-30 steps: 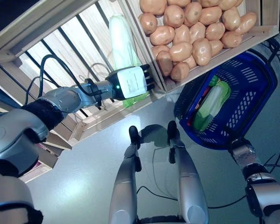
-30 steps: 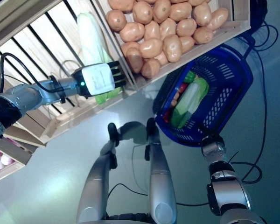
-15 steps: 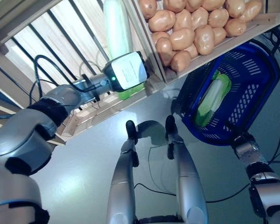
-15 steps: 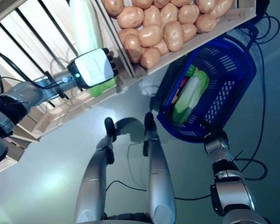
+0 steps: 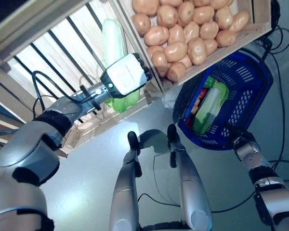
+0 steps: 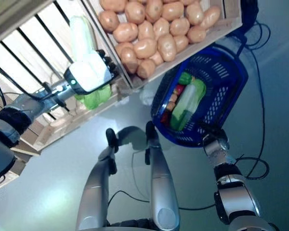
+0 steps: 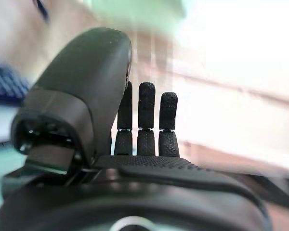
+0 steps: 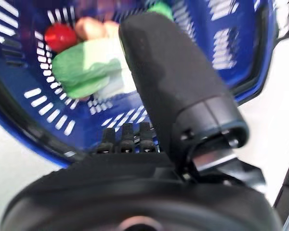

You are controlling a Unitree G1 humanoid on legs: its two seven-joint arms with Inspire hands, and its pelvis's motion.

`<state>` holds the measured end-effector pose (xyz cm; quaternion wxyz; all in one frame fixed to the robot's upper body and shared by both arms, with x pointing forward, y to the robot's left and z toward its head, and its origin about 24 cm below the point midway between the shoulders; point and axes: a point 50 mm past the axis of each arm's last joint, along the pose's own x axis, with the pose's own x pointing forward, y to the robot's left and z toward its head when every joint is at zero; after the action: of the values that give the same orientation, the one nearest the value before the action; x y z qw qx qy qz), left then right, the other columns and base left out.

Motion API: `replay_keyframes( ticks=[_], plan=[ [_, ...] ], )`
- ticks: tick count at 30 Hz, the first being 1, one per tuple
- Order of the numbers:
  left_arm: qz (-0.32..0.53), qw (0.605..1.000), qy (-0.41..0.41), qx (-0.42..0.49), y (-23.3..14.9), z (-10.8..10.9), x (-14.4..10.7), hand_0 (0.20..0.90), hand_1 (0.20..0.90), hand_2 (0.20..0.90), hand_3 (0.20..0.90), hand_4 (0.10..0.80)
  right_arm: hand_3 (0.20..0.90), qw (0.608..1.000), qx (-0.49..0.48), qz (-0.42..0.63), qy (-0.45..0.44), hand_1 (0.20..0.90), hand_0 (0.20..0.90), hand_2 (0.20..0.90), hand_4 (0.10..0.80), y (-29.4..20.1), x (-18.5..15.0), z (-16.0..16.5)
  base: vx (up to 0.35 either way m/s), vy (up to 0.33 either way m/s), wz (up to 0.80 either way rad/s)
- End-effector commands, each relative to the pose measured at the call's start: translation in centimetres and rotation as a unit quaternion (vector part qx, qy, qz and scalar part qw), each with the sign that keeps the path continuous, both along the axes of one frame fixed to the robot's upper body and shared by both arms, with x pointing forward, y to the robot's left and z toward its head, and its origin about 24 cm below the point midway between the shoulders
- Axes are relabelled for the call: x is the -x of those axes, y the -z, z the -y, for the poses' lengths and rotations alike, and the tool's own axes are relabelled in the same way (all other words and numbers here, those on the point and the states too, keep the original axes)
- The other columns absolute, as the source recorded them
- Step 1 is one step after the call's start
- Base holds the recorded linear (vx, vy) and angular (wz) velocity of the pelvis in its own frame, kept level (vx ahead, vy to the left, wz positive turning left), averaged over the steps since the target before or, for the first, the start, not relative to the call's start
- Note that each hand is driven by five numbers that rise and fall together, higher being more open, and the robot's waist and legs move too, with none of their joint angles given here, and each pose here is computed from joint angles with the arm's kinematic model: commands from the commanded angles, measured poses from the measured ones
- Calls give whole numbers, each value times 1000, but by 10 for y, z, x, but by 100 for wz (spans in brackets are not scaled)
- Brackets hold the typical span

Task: Put vegetables into the basket

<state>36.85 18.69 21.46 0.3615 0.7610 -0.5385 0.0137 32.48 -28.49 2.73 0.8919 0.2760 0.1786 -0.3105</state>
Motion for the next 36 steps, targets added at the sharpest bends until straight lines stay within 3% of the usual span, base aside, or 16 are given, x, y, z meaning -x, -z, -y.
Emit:
replay_keyframes(
  ticks=[1, 5, 8, 14, 15, 16, 17, 27, 36],
  plan=[
    [109, 981, 85, 133, -35, -8, 21, 300, 300, 300, 300, 400, 900, 997, 65, 21, 43, 900, 900, 900, 800, -11, 10, 12, 0, 0, 0],
    [96, 977, 93, 166, -15, -16, 37, 300, 300, 300, 300, 400, 900, 996, 81, 15, 39, 900, 900, 900, 800, -6, 21, 7, 51, 33, -6],
    [42, 987, 71, 137, 3, -18, 42, 300, 300, 300, 300, 400, 900, 994, 101, 4, 28, 900, 900, 900, 800, -4, 27, 5, 90, 48, 3],
    [-33, 994, 19, 106, 2, -24, 44, 300, 300, 300, 300, 400, 900, 993, 110, -13, 26, 900, 900, 900, 800, -6, 31, 13, 39, 30, 3],
    [-38, 995, 11, 94, -1, -23, 44, 335, 335, 335, 335, 424, 900, 993, 112, -13, 27, 900, 900, 900, 800, -7, 32, 15, 0, 0, 0],
    [-45, 995, 4, 84, -4, -22, 45, 667, 667, 667, 667, 645, 900, 993, 112, -13, 29, 900, 900, 900, 800, -8, 33, 18, 0, 0, 0],
    [-53, 996, -5, 75, -9, -23, 46, 900, 900, 900, 900, 800, 900, 993, 113, -11, 31, 900, 900, 900, 800, -9, 34, 21, 0, 0, 0],
    [-52, 998, -22, -31, -37, -14, 48, 900, 900, 900, 900, 800, 900, 992, 121, -6, 41, 900, 900, 900, 800, -18, 34, 39, 0, 0, 0],
    [-67, 989, -15, -134, -51, 9, 45, 900, 900, 900, 900, 800, 900, 992, 121, -10, 33, 900, 900, 900, 800, -15, 31, 43, 4, 1, 0]
  ],
)
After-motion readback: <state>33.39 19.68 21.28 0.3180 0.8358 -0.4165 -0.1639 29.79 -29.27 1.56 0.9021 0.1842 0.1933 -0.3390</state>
